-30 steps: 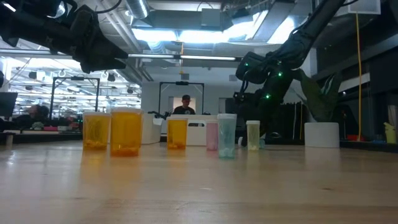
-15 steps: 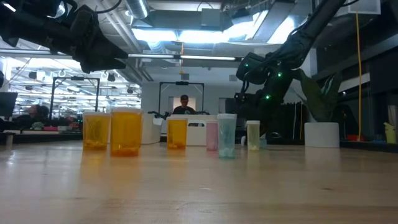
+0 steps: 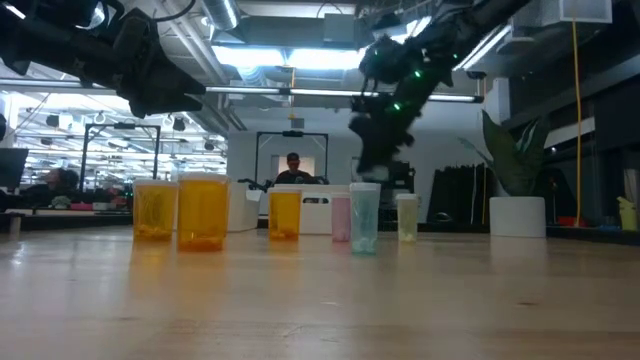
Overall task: Pick and place medicine bottles into bin by pill shape (circle, oval)
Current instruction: Put the small blue pill bottle into the right white bin
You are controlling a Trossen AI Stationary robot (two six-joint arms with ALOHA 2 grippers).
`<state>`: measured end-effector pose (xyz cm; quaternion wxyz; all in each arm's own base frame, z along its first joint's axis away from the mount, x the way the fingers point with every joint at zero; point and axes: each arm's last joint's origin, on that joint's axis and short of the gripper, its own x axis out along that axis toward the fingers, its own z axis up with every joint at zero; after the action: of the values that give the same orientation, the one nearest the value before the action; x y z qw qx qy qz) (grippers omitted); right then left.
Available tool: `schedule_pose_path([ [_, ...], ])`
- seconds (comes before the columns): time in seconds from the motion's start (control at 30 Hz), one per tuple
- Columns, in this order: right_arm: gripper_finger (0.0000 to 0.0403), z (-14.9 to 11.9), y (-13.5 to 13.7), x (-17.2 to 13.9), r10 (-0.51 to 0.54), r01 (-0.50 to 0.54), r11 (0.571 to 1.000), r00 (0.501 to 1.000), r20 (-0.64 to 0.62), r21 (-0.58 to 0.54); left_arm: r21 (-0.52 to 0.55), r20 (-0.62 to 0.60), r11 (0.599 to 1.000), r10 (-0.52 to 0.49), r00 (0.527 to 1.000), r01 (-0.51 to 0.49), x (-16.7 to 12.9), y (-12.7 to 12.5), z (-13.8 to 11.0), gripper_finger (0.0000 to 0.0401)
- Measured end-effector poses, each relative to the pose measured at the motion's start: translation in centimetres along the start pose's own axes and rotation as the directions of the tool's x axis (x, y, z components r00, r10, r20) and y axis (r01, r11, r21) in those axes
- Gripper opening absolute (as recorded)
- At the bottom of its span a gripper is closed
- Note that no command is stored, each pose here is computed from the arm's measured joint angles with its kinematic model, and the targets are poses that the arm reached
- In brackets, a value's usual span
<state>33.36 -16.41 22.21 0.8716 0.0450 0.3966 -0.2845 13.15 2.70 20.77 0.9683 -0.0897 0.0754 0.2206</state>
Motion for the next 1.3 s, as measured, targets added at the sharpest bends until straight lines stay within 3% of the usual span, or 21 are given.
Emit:
schedule_pose_path([
  [0.13, 0.0085, 2.5, 0.0, -0.6, 0.049, -0.048, 0.999, 0.979, 0.196, -0.008, 0.0, 0.0, 1.0, 0.0, 1.0, 0.0, 0.0, 0.0, 0.0, 0.026],
  [0.23, 0.0085, 3.6, 0.3, -0.7, 0.132, -0.134, 0.991, 0.916, 0.38, -0.021, 0.0, 0.0, 1.0, 0.001, 1.0, -0.001, 0.0, 0.0, 0.0, 0.026],
  [0.43, 0.0085, 2.1, 0.6, -0.2, 0.179, -0.245, 0.969, 0.792, 0.583, 0.035, 0.0, 0.0, 1.0, 0.001, 1.0, -0.001, 0.0, 0.0, 0.0, 0.026],
  [0.67, 0.0085, -1.7, 1.0, 1.7, 0.153, -0.276, 0.951, 0.808, 0.569, 0.137, 0.0, 0.001, 1.0, 0.001, 1.0, -0.001, 0.0, 0.0, 0.0, 0.026],
  [0.8, 0.0085, -1.9, 0.8, 1.8, 0.098, -0.241, 0.953, 0.822, 0.561, 0.186, 0.0, 0.001, 1.0, 0.002, 1.0, -0.002, 0.0, 0.0, 0.0, 0.026],
  [0.97, 0.0085, -1.6, 0.8, 1.7, 0.089, -0.239, 0.954, 0.805, 0.587, 0.183, 0.0, 0.002, 1.0, 0.01, 1.0, -0.01, 0.0, 0.0, 0.0, 0.026],
  [1.3, 0.0085, -2.1, 0.8, 2.5, 0.064, -0.212, 0.956, 0.824, 0.562, 0.202, 0.0, 0.003, 1.0, 0.011, 1.0, -0.011, 0.0, 0.0, 0.0, 0.026],
])
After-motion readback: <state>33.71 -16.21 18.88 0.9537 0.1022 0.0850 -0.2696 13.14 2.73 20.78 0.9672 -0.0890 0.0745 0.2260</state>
